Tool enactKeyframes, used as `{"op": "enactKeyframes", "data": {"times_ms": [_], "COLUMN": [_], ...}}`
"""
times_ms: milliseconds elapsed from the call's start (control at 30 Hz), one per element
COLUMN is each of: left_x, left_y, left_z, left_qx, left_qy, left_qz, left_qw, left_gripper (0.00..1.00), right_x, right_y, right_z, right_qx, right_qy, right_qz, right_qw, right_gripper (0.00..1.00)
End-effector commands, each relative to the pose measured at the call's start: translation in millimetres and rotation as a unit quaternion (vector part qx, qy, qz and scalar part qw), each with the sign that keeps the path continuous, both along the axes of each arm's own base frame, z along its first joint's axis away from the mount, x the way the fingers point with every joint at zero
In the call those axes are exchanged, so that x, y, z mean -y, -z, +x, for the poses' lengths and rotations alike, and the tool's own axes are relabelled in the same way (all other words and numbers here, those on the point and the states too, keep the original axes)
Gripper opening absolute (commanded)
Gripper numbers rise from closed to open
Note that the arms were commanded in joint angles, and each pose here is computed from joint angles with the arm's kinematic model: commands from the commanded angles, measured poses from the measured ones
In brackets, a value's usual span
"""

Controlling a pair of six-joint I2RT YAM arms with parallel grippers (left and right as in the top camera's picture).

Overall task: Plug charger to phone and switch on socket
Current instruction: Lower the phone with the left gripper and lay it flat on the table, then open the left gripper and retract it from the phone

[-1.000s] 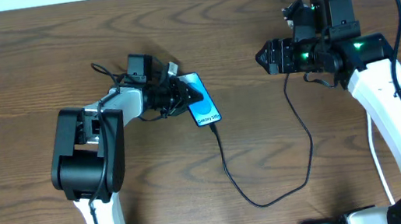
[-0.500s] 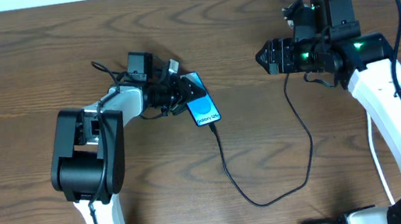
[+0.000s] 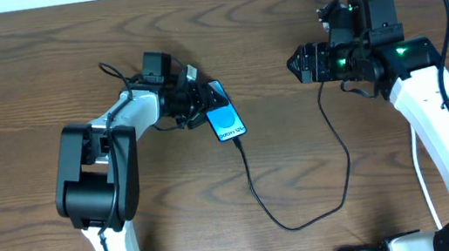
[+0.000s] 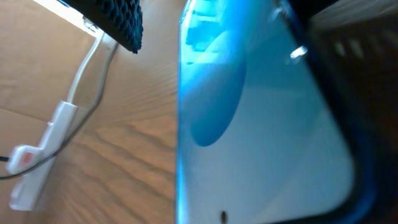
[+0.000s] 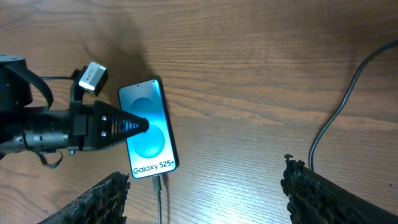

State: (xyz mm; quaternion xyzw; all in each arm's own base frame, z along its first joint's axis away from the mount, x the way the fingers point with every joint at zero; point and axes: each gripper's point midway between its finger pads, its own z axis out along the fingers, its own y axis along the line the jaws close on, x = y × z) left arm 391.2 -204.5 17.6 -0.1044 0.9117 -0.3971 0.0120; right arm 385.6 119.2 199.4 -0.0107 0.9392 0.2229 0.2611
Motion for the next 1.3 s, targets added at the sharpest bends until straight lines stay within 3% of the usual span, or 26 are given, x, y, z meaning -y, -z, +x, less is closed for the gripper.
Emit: {"op": "enactKeyframes", "data": {"times_ms": [0, 500, 833, 967, 1267], "left_x": [-32.3, -60.7, -75.9, -86.6, -99.6], "left_y": [27.0, 7.6, -79.0, -121.4, -193.7], "left_z": [0.5, -2.7, -3.0, -8.8, -23.3], "left_qx": [0.003, 0.024, 0.088, 0.121, 0.204], "left_qy": [-0.023, -0.031, -0.026, -0.046, -0.078], "left_qz": [0.109, 0.195, 0.201, 0.195, 0.179], "left_qw": [0.994, 0.980, 0.975, 0.972, 0.959], "left_gripper": [0.58, 0.59, 0.59, 0.58, 0.54], "right_x": [-1.0, 0.2, 1.7, 3.7, 25.6], "right_y": [-5.1, -4.8, -4.5, -4.2, -1.4], "right_z": [0.6, 1.1, 1.6, 1.8, 3.6], "right_qx": [0.011, 0.011, 0.012, 0.010, -0.001], "right_qy": [-0.006, -0.004, -0.001, 0.003, 0.030], "right_qz": [-0.008, -0.011, -0.013, -0.013, -0.014], "right_qw": [1.000, 1.000, 1.000, 1.000, 0.999], "right_gripper": [0.78, 0.79, 0.74, 0.64, 0.19]}}
